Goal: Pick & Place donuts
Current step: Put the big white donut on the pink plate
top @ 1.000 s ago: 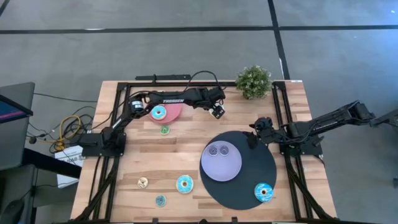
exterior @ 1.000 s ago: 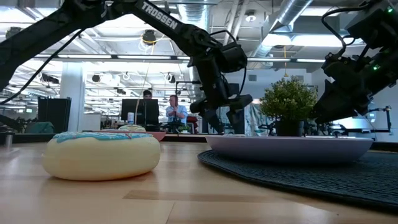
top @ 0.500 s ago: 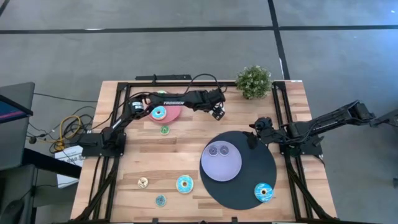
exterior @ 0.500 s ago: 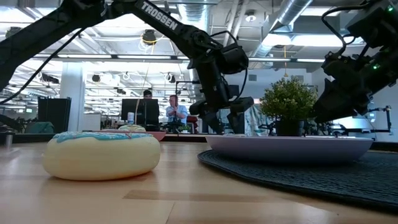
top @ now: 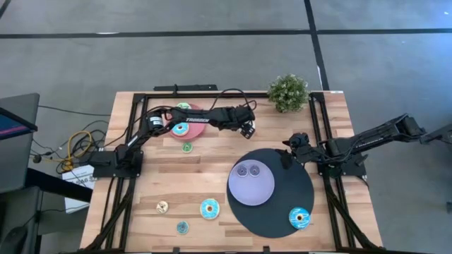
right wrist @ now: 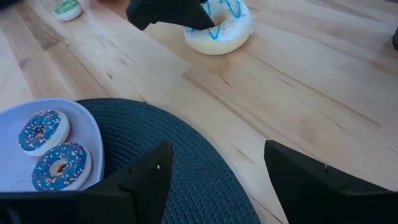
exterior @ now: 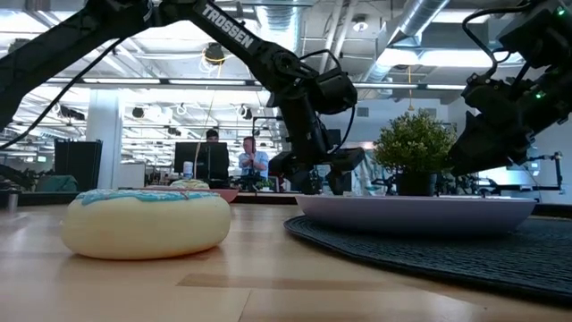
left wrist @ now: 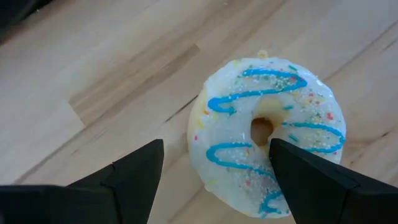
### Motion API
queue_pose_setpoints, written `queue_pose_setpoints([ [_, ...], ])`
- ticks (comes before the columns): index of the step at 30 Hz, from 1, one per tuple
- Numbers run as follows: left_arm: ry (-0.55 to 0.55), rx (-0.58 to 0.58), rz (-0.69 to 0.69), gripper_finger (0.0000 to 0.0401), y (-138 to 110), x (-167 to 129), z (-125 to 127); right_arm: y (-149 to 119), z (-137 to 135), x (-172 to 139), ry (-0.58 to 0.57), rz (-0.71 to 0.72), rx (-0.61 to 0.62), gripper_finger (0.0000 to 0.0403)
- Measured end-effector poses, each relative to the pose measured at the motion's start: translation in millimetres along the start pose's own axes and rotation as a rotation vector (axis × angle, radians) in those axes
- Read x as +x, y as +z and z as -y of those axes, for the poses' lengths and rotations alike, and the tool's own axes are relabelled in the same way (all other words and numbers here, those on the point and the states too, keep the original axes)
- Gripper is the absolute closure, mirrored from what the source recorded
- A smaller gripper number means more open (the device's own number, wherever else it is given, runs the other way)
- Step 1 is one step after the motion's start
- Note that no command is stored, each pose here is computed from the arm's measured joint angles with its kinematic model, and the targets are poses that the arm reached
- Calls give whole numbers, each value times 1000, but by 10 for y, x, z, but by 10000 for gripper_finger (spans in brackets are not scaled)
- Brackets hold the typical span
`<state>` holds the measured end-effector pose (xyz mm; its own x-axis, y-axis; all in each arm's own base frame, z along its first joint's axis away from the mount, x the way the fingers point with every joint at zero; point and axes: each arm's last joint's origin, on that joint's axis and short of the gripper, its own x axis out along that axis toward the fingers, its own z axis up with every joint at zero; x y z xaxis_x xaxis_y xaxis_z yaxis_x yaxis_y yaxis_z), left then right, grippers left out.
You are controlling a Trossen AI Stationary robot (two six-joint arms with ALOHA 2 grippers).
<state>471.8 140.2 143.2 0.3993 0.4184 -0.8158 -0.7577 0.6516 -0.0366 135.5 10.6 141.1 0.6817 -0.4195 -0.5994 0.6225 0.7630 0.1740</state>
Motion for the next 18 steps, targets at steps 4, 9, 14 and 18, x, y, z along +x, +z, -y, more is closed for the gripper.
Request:
queue_pose_setpoints([
  [4, -7, -16, 35, 113, 28, 1, 14, 0, 0, 0, 0, 0, 0, 158],
  [9, -9, -22, 81, 113, 60, -2, 36, 0, 0, 0, 0, 0, 0, 158],
  [14, 9, -24, 88, 113, 58, 0, 33, 0, 0, 0, 0, 0, -3, 158],
  [18, -4, -25, 64, 113, 40, 0, 33, 0, 0, 0, 0, 0, -3, 158],
])
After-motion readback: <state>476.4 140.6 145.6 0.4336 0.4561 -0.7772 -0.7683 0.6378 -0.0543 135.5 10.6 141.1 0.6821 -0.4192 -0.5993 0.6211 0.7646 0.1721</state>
